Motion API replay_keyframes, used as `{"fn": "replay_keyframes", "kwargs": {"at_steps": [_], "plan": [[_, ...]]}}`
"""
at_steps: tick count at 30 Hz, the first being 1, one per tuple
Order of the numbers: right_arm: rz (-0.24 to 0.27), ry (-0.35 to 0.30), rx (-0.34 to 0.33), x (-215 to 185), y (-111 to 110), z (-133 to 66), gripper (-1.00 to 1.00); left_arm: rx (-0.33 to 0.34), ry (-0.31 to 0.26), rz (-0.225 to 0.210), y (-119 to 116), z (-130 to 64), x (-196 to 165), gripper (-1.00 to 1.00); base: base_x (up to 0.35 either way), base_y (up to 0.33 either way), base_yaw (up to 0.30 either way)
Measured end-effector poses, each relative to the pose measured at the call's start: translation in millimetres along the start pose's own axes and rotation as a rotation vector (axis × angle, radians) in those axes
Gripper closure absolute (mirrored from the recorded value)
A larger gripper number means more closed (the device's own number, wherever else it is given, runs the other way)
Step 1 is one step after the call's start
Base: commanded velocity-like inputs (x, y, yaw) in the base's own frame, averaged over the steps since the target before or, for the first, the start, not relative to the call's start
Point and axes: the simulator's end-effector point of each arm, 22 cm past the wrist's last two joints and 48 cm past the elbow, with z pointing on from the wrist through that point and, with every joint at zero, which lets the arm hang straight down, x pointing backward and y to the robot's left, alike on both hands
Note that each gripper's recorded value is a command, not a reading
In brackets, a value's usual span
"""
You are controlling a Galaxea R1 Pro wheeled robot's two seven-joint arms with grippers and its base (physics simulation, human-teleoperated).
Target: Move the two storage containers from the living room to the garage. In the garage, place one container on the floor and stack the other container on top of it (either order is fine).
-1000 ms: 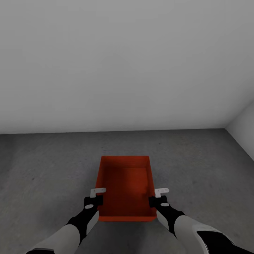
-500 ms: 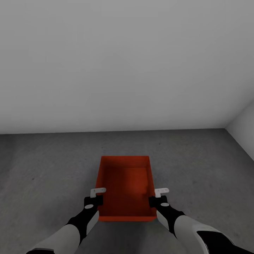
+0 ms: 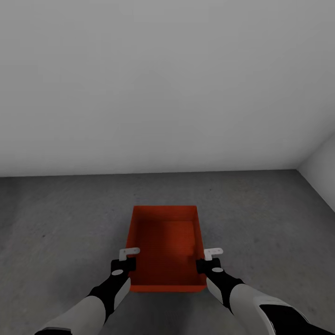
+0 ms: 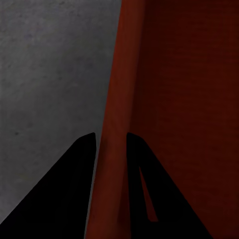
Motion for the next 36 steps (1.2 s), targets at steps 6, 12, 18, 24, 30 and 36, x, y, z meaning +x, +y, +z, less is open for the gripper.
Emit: {"fn": "replay_keyframes", "kwargs": {"at_steps": [6, 12, 18, 24, 30, 36], "plan": [[0.000, 0.000, 0.000, 0.1, 0.1, -0.1, 1.00, 0.000, 0.000, 0.000, 0.1, -0.1, 0.1, 1.00, 0.030, 0.000, 0.000], [0.000, 0.000, 0.000, 0.0, 0.0, -0.1, 1.00, 0.000, 0.000, 0.000, 0.0, 0.0, 0.0, 1.00, 0.063, 0.000, 0.000], [0.000, -0.001, 0.000, -0.4, 0.0, 0.0, 1.00, 0.000, -0.001, 0.000, 0.0, 0.0, -0.2, 1.00, 0.008, 0.000, 0.000], [0.000, 0.000, 0.000, 0.0, 0.0, 0.0, 1.00, 0.000, 0.000, 0.000, 0.0, 0.0, -0.1, 1.00, 0.001, 0.000, 0.000], [0.000, 0.000, 0.000, 0.3, 0.0, 0.0, 1.00, 0.000, 0.000, 0.000, 0.0, 0.0, 0.2, 1.00, 0.000, 0.000, 0.000], [0.000, 0.001, 0.000, 0.6, 0.0, 0.0, 1.00, 0.000, 0.001, 0.000, 0.0, 0.0, 0.6, 1.00, 0.000, 0.000, 0.000]]}}
